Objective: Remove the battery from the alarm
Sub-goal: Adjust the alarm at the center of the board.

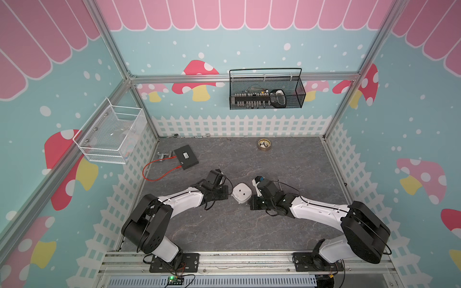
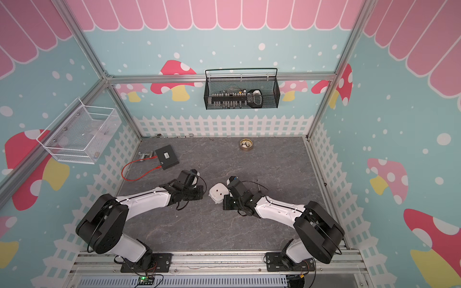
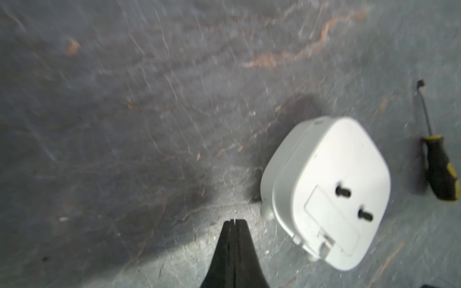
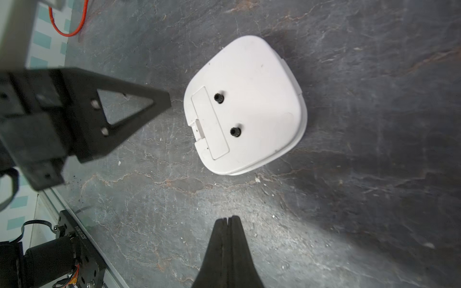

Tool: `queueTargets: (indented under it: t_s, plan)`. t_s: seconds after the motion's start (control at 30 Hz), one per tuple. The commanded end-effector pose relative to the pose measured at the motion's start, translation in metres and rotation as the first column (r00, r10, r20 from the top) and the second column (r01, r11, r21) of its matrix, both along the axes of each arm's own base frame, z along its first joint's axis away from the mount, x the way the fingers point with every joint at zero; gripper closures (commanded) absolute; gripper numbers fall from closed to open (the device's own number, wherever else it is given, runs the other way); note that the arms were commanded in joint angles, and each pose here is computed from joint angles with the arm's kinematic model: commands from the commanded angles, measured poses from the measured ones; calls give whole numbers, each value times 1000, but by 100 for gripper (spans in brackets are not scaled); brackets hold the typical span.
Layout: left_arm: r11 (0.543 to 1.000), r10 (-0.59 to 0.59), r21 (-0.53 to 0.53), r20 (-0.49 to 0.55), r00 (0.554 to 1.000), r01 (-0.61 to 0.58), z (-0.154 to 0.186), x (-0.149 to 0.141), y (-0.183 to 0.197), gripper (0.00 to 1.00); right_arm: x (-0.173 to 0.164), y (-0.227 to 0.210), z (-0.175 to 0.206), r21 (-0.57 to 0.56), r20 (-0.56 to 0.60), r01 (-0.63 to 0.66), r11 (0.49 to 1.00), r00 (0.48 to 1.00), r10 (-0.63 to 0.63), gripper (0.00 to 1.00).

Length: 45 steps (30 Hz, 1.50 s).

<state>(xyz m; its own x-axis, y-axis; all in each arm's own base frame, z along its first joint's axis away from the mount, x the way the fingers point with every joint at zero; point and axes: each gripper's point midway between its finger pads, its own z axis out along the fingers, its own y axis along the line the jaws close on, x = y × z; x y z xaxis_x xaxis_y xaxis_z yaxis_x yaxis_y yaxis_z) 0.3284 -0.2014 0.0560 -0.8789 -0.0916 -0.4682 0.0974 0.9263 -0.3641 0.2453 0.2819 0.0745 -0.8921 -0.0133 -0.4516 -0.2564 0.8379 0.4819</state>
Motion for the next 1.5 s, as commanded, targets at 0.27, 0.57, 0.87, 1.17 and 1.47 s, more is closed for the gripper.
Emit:
queueTargets:
  t_s: [0.27,0.57,0.87,1.17,1.47]
  plan:
    - [998,43,-38,42,998,-41,-1,91,-32,100,24,-18,-33,-139,-29,40,990,999,-44,100]
    - [995,-8,-101,-25,1000,5,-28,59,-40,100,43,-7,-44,-146,-36,31,989,999,-37,89]
    - [987,-100,-126,-14,995,97,-16,16,-62,100,62,-6,-48,-160,-23,31,987,999,-35,89]
    - [983,-164,-86,-47,985,159,-20,-47,-72,100,77,-4,-40,-200,11,-13,980,1000,16,89]
    - [984,-166,-78,-102,981,158,-35,-88,-77,100,89,16,-29,-174,29,-72,982,997,78,88]
